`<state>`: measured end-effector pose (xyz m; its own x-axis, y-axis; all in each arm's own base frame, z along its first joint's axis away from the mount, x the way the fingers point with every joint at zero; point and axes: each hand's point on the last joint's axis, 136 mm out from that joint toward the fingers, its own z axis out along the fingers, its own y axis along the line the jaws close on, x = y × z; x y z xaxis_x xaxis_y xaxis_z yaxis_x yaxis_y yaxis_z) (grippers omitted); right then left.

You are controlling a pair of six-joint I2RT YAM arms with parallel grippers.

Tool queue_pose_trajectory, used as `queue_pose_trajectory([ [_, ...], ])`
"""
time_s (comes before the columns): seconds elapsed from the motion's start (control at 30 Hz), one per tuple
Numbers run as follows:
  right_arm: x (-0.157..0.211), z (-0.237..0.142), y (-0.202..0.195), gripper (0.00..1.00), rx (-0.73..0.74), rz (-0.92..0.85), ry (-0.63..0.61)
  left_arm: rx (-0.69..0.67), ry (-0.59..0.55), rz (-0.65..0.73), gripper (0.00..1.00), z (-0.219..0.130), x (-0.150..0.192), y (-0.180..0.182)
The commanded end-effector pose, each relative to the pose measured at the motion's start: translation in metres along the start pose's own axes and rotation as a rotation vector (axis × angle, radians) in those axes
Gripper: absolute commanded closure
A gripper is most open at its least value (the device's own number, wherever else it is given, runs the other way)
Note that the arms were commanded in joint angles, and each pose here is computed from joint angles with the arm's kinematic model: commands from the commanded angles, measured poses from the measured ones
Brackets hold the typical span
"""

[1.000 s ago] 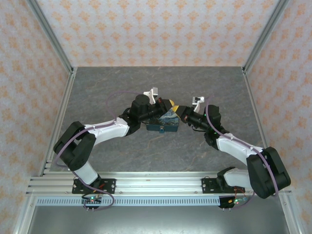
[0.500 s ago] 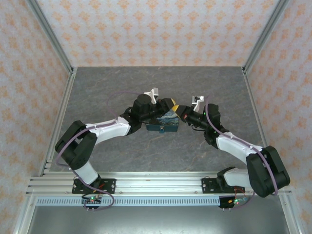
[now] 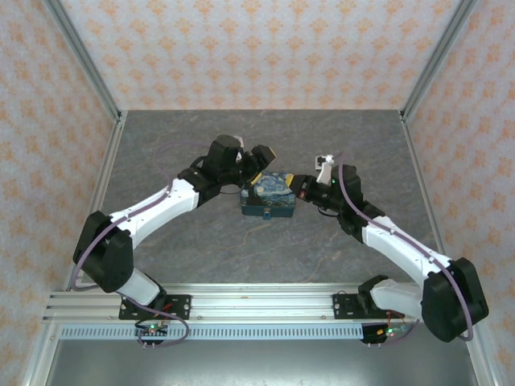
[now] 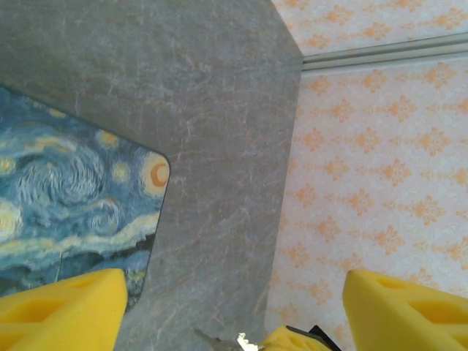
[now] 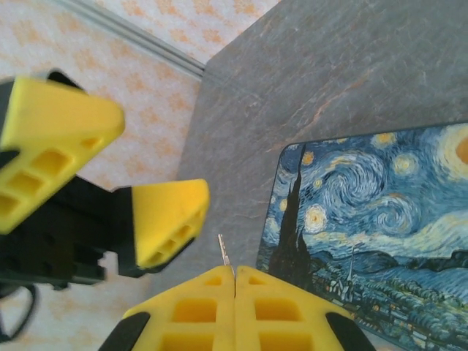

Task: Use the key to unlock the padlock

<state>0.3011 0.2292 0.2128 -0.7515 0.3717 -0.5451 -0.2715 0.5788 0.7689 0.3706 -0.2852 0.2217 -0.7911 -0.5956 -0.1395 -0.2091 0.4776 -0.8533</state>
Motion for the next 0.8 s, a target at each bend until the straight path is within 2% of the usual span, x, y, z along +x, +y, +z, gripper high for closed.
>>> queue_pose_trajectory([
  [0.0,-0.004,-0.006,0.000,1.00,0.158,-0.252,-0.027,-0.119,0.088,-0.119,0.28,-0.010,0.014,0.021],
  [0.13,-0.004,-0.005,0.005,1.00,0.262,-0.439,-0.074,-0.125,0.121,-0.194,0.37,-0.007,0.019,0.022],
  [0.33,-0.004,0.000,0.017,1.00,0.327,-0.614,-0.112,-0.122,0.131,-0.241,0.46,-0.007,0.022,0.022],
  [0.77,0.002,0.018,0.028,1.00,0.270,-0.613,-0.123,-0.135,0.132,-0.280,0.49,0.003,0.024,0.029],
])
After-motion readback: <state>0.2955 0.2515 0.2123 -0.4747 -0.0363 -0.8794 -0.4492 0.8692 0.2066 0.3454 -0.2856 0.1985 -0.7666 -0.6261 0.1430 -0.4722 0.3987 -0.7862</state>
